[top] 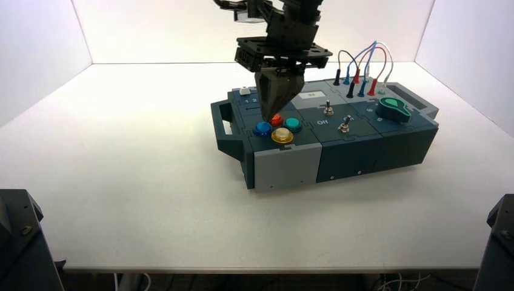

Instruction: Push the blue button with the right gripper.

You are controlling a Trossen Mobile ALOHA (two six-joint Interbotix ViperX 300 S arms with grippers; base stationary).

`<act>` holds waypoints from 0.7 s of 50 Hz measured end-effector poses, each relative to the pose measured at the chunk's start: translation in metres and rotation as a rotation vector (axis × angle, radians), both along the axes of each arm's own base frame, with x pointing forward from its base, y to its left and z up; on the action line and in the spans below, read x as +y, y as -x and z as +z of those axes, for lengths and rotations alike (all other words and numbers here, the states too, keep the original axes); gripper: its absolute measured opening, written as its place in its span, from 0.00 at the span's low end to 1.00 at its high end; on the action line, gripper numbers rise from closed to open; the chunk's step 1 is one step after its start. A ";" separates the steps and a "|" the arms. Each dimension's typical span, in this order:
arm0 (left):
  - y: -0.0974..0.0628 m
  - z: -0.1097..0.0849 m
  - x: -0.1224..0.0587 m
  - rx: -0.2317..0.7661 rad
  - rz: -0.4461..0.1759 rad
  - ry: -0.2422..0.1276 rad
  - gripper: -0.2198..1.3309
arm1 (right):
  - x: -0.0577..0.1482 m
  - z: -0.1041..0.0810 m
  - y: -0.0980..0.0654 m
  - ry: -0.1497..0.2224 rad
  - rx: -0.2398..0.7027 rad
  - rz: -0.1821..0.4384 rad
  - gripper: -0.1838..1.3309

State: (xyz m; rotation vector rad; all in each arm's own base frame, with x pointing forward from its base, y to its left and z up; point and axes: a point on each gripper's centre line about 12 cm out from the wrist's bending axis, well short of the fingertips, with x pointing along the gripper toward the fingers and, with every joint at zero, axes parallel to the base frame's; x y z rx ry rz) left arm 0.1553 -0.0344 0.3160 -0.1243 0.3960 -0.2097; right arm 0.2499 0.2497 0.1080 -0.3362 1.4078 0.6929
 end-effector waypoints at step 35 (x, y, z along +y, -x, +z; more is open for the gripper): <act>-0.001 0.002 0.000 -0.019 0.003 0.004 0.04 | 0.005 -0.013 -0.002 0.003 0.033 -0.018 0.03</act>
